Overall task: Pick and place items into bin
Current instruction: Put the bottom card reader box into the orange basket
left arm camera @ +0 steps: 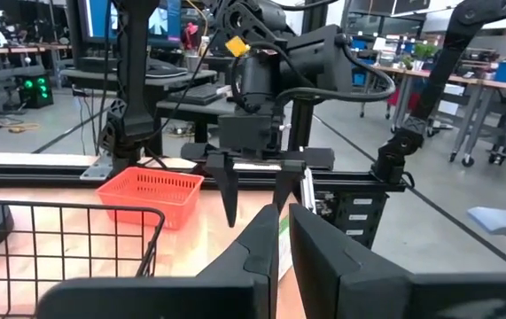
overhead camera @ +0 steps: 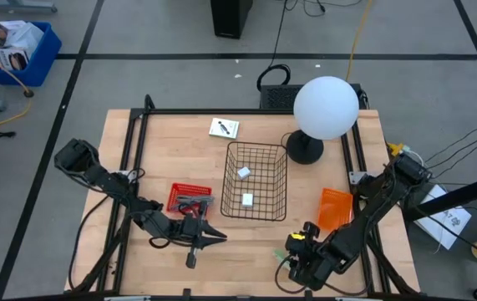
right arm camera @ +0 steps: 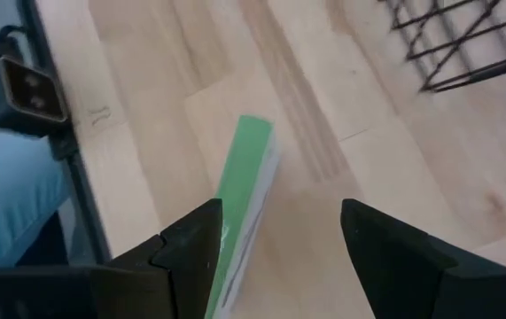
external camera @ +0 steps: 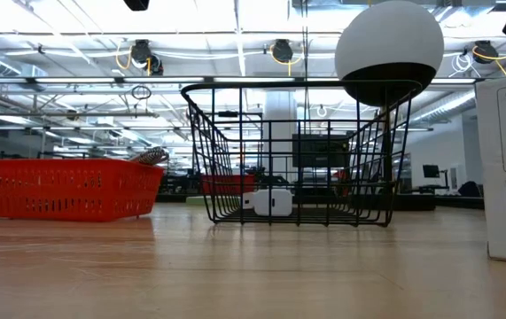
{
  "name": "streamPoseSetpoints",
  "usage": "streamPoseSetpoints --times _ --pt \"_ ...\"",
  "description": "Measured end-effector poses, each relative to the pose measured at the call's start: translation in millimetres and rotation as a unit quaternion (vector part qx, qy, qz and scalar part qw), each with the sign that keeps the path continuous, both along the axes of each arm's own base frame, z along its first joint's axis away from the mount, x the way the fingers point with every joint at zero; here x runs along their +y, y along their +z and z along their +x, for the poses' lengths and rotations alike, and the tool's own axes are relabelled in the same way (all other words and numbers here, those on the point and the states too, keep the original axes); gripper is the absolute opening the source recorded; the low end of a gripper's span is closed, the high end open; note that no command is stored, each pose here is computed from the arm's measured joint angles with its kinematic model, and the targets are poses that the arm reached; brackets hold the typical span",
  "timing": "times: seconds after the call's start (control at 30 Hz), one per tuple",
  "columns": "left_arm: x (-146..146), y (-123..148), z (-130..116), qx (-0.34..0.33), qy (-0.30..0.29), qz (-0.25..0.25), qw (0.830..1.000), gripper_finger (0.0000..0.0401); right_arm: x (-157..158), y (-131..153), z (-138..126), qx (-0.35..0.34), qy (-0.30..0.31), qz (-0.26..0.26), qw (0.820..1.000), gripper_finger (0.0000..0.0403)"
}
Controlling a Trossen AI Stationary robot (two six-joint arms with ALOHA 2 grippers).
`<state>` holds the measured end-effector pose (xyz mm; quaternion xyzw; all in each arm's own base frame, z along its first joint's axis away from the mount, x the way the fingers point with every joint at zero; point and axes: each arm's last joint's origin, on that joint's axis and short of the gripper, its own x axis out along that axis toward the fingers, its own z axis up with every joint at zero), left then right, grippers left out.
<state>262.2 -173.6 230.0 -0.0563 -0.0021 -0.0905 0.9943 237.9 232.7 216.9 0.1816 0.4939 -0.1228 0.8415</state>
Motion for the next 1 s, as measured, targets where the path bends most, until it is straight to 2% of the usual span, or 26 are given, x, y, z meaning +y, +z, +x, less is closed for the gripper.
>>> streamPoseSetpoints --times 0.37,1.0 --pt "0.0 -0.1 0.1 0.000 0.000 0.000 1.000 0.0035 10.0 5.1 8.2 -0.039 0.065 0.031 0.997 0.0226" --pt "0.0 -0.6 0.1 0.003 0.000 0.001 1.000 0.0035 9.9 5.0 8.1 -0.038 0.055 0.037 0.997 0.0226"
